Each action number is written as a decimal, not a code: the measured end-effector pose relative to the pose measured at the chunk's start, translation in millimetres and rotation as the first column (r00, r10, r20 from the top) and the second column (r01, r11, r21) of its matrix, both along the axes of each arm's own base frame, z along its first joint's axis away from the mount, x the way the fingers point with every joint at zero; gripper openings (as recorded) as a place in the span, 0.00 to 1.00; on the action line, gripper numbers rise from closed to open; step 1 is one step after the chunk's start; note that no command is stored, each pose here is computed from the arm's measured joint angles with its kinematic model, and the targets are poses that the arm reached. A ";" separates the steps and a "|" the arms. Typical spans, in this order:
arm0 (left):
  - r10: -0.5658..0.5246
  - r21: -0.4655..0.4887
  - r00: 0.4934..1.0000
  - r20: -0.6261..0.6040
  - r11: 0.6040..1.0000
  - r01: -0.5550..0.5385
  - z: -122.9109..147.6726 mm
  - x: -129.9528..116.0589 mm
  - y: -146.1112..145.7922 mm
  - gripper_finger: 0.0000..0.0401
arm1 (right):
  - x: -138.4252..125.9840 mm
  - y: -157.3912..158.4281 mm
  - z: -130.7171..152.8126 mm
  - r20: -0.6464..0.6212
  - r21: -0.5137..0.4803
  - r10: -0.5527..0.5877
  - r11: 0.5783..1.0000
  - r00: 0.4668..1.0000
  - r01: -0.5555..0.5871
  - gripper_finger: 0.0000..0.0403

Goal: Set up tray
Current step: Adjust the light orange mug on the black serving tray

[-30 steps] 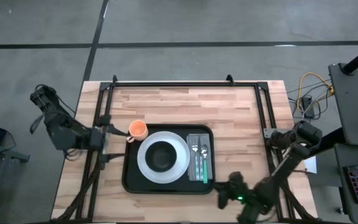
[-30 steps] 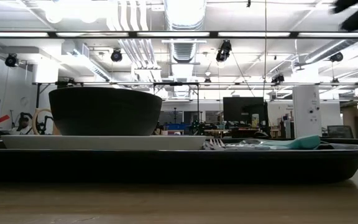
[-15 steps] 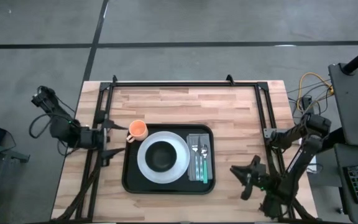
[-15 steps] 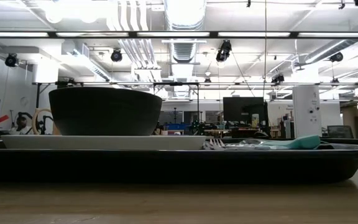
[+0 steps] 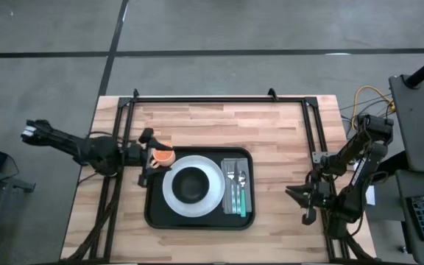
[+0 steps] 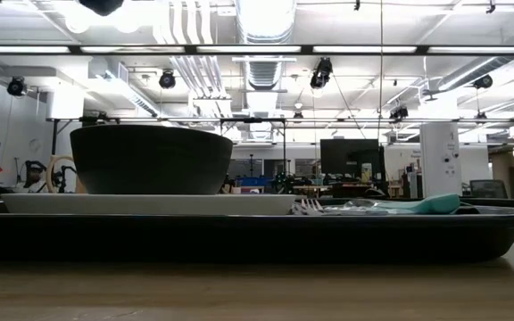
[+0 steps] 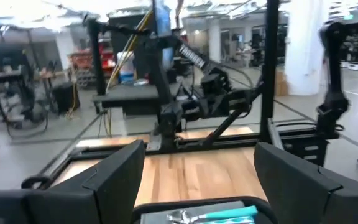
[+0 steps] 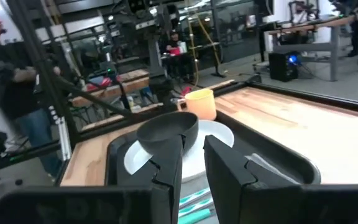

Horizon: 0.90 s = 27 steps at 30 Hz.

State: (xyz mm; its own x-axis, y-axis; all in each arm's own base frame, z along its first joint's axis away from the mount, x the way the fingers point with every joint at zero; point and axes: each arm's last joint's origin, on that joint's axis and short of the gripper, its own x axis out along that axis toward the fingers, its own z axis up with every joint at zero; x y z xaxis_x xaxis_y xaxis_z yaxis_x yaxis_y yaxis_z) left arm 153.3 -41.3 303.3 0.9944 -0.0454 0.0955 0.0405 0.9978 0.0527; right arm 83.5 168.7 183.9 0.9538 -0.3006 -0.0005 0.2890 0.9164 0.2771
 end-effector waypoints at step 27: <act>-0.283 -0.207 0.952 -0.115 0.944 0.256 -30.7 -2.5 21.9 0.70 | 77.6 88.8 77.7 -0.147 -0.333 0.609 0.712 0.779 -0.619 0.15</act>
State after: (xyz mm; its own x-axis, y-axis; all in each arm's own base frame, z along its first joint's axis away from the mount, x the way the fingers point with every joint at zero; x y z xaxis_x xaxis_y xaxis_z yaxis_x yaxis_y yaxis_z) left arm 150.9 -19.3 272.6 0.9511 -0.3086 -0.0125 0.3027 0.9395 -0.1603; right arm 161.1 257.4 261.6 0.9294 0.3668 -0.0410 -0.3691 0.9251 -0.0893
